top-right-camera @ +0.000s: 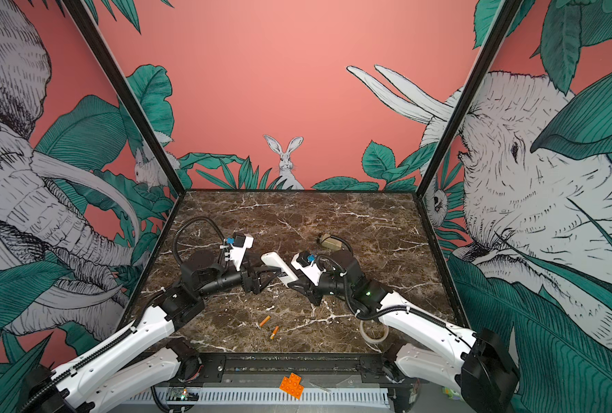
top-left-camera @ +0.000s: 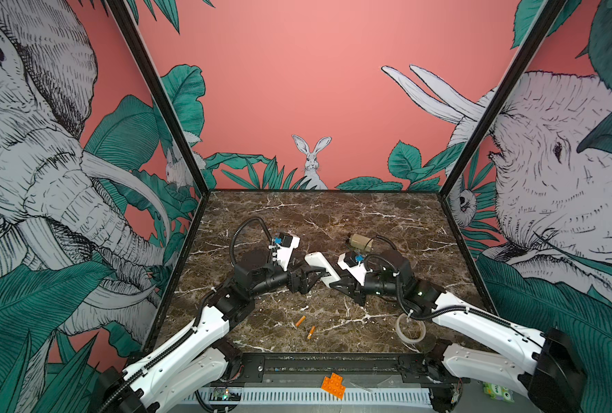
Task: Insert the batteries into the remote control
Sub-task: 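Position the left gripper at the remote's back cover while the right gripper holds it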
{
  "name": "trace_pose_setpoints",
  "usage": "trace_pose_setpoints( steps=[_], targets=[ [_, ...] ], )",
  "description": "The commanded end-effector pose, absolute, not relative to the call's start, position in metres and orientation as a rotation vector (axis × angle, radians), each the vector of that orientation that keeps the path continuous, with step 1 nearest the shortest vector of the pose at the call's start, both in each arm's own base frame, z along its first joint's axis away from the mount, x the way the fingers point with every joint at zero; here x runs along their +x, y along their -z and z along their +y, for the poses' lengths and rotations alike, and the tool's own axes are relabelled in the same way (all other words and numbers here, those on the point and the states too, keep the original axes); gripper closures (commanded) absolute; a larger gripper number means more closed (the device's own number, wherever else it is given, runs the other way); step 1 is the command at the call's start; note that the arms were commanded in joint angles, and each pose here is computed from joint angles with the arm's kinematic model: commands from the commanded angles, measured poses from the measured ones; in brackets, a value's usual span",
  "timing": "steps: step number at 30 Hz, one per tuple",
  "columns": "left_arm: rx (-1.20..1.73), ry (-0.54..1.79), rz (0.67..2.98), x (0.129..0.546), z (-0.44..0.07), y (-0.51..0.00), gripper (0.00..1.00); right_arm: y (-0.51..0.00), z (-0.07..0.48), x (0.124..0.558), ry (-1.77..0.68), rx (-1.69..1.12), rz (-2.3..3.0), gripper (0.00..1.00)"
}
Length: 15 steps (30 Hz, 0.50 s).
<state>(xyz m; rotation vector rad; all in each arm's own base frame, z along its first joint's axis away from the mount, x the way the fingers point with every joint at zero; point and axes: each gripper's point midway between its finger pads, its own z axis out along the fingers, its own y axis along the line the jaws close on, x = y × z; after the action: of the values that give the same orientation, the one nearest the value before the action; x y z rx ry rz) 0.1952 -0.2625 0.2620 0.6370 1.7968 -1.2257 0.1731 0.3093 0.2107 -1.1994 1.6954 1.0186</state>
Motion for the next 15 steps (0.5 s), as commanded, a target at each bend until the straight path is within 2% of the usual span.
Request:
trace_pose_setpoints(
  steps=[1, 8, 15],
  targets=[
    [0.787, 1.302, 1.669, 0.172, -0.267, -0.290, 0.12, -0.223, 0.312, 0.157, -1.086, -1.291, 1.604, 1.00],
    [0.831, 1.323, 1.639, 0.163, -0.267, -0.298, 0.32, -0.230, 0.311, 0.151, -1.101, -1.323, 1.574, 1.00],
    [0.863, 1.354, 1.634, 0.161, -0.272, -0.298, 0.47, -0.233, 0.312, 0.150, -1.136, -1.331, 1.569, 1.00]
  ],
)
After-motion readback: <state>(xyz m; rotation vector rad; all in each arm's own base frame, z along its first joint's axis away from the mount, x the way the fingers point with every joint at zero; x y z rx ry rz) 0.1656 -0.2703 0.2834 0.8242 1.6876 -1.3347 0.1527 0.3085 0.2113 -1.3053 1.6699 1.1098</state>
